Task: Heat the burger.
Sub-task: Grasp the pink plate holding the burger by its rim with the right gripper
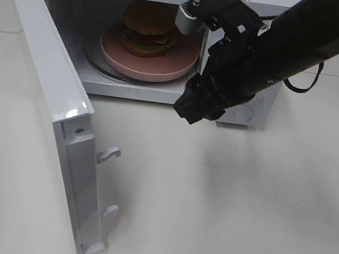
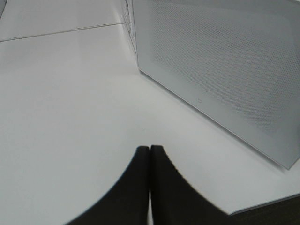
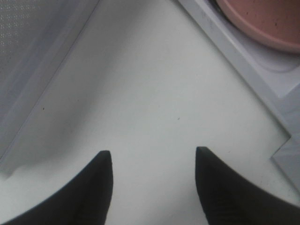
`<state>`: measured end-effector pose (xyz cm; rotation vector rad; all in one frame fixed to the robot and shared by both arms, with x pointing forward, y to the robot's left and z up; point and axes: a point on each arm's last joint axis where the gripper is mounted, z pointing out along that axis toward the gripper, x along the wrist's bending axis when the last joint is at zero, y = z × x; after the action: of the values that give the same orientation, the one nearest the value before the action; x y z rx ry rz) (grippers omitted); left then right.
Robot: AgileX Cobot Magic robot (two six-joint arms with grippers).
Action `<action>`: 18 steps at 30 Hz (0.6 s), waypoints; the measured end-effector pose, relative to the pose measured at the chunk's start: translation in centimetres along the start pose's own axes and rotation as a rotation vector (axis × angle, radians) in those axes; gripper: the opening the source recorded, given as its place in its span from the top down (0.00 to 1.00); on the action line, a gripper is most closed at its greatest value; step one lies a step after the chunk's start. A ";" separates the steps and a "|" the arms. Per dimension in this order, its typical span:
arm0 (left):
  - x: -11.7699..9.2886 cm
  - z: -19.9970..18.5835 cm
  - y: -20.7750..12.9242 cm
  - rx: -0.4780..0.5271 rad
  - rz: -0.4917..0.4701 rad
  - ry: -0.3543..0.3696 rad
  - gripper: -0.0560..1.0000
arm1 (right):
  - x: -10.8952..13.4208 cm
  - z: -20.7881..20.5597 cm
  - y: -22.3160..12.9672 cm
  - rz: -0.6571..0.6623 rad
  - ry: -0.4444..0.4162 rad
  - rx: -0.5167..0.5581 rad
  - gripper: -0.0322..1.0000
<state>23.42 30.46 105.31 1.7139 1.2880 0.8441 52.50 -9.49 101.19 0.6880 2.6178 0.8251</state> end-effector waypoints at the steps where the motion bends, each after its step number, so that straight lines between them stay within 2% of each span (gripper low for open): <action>1: 0.0 0.0 0.0 0.000 0.000 0.000 0.95 | 0.0 0.0 0.0 0.000 0.000 0.000 0.46; 11: 0.0 0.0 0.0 0.000 0.000 0.000 0.95 | -0.7 2.3 3.2 -0.177 -0.060 -0.013 0.36; 13: 0.0 0.0 0.0 0.000 0.000 0.000 0.95 | -0.6 3.5 4.4 -0.259 -0.082 -0.012 0.31; 18: 0.0 0.0 0.0 0.000 0.000 0.000 0.95 | -0.4 4.7 5.4 -0.351 -0.103 -0.004 0.30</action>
<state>23.42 30.46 105.31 1.7139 1.2880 0.8441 56.68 -3.72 100.77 0.2477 2.5369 0.6692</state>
